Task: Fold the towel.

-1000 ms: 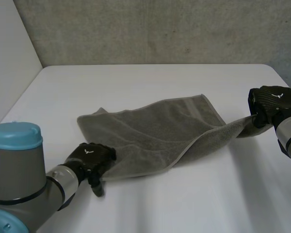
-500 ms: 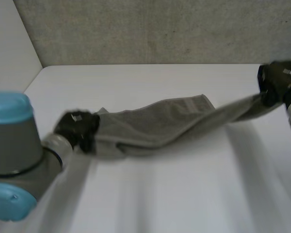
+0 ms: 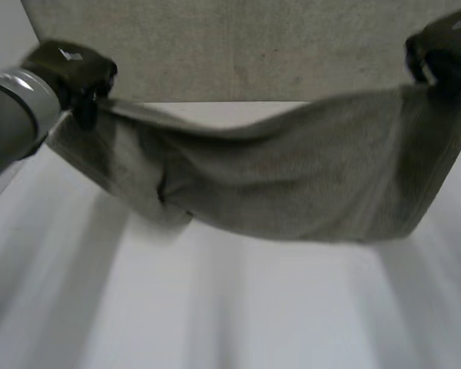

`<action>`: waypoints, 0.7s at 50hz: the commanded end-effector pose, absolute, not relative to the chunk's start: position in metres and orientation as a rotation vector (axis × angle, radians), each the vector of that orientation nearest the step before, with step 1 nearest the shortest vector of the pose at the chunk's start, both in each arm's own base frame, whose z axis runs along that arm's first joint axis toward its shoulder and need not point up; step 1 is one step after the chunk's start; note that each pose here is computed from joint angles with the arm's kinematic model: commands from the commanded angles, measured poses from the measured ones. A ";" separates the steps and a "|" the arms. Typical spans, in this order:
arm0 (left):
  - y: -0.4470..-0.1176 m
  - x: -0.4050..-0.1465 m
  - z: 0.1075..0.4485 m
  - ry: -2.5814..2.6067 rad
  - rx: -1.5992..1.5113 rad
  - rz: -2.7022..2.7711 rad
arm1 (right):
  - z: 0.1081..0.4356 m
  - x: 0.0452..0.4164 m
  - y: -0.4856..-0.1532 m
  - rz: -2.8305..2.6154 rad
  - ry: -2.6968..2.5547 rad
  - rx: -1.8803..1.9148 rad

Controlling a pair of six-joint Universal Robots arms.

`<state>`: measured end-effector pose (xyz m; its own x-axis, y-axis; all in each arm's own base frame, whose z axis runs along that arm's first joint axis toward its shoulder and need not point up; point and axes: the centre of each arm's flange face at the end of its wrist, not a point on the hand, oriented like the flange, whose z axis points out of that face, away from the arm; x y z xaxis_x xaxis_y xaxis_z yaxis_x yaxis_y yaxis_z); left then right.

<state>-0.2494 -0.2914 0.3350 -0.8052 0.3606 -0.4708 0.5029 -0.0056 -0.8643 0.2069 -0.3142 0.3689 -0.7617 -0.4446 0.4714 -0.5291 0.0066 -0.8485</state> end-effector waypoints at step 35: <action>-0.392 -0.257 0.254 1.734 0.915 -2.172 | 0.282 0.270 -0.393 2.074 -1.725 1.039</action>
